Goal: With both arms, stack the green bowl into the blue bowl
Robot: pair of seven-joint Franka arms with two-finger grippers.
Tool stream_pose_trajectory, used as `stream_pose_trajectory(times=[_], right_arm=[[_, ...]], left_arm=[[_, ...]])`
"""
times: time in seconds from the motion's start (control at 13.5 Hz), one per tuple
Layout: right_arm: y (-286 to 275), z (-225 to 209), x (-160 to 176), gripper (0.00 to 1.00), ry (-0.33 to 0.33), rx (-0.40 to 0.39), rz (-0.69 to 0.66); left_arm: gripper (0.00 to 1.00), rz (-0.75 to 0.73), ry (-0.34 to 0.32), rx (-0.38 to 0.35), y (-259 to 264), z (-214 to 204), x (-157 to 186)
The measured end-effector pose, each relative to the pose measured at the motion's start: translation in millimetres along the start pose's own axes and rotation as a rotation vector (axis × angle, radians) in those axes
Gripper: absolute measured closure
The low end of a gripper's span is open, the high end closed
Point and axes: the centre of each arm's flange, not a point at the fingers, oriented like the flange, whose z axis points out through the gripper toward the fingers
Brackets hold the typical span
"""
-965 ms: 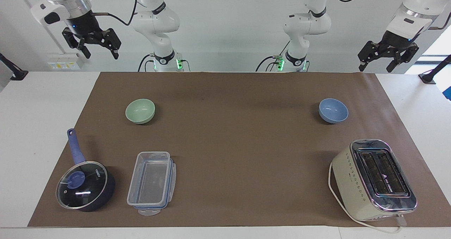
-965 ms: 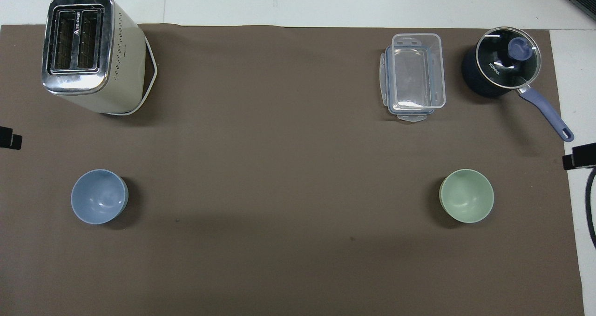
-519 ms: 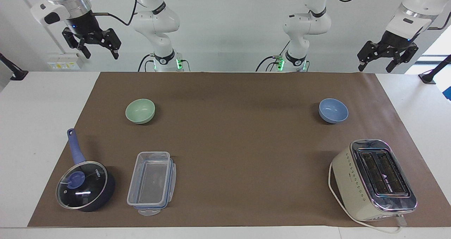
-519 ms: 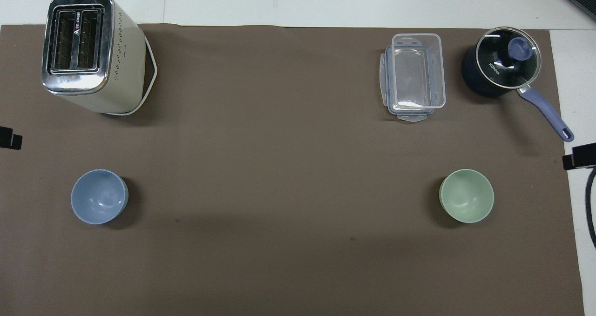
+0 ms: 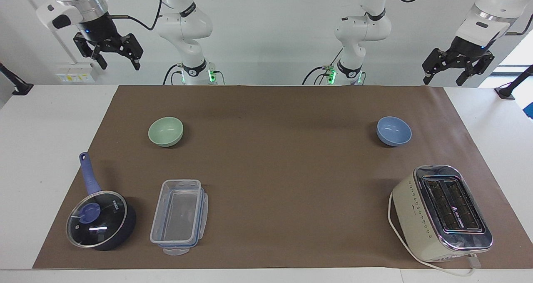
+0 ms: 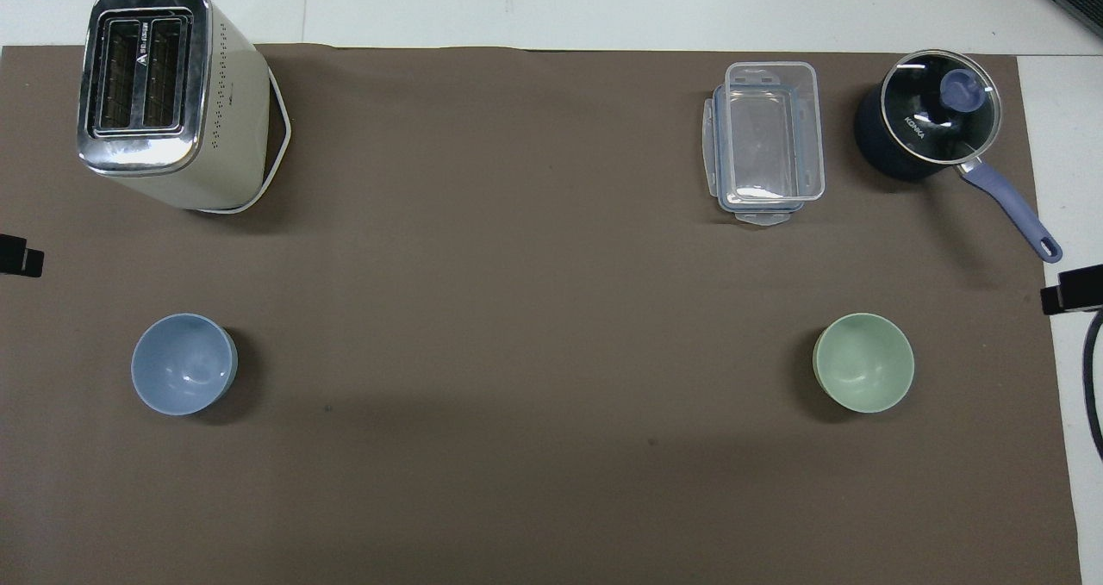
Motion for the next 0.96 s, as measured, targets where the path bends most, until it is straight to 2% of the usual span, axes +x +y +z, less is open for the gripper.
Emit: stream_pose_trajectory(times=[0.96], right_arm=[[0.3,4.5,-7.5,0.00,-0.012,0.003,-0.001]], left_arm=[[0.00,0.014,-0.005,-0.001,-1.2,1.9,-2.3]])
